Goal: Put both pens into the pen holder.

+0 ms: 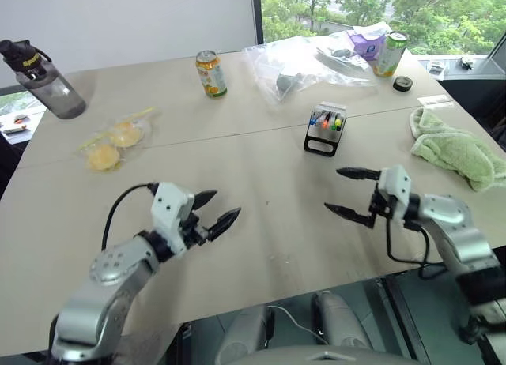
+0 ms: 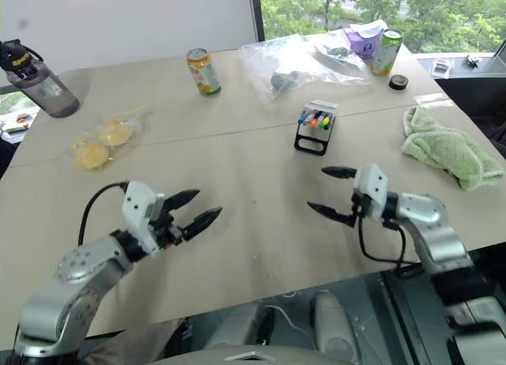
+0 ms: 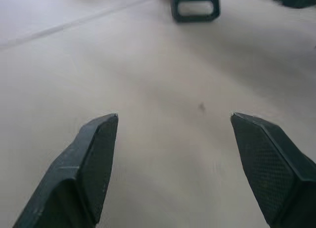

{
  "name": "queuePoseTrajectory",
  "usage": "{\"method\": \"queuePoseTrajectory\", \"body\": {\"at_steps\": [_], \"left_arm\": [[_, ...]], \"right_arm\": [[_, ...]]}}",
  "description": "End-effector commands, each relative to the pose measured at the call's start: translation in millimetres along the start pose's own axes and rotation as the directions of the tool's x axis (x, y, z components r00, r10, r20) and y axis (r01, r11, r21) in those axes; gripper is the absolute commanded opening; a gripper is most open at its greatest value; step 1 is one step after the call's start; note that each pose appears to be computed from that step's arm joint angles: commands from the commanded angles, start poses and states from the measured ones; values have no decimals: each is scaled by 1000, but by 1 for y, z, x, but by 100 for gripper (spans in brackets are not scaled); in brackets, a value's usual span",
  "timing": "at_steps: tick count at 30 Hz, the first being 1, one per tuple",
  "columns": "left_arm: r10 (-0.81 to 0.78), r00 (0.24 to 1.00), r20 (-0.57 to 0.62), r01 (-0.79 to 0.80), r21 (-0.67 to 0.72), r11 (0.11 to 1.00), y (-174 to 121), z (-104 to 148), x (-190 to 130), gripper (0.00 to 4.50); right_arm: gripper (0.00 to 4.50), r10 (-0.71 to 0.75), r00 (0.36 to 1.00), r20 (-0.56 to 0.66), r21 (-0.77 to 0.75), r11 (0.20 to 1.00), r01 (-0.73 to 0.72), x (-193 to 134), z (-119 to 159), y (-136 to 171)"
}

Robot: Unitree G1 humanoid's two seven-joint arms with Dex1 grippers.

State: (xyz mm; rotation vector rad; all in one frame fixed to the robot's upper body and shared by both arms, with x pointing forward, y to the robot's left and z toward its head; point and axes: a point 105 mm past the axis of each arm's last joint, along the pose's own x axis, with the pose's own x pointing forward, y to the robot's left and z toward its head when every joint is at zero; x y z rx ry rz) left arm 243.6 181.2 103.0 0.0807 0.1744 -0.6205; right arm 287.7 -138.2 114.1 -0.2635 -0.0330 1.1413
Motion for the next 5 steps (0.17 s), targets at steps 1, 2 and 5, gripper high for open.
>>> {"method": "queuePoseTrajectory", "body": {"at_steps": [1, 2, 5], "left_arm": [[65, 997, 29, -67, 50, 996, 7, -9, -6, 374], [72, 997, 30, -74, 52, 996, 7, -13, -8, 374], [70, 996, 50, -73, 71, 995, 0, -14, -9, 374]], "right_arm": [[443, -37, 999, 1, 82, 996, 37, -17, 7, 7], [443, -57, 998, -16, 107, 993, 58, -22, 3, 8], [443, -118, 989, -88, 113, 985, 127, -40, -13, 6]]}}
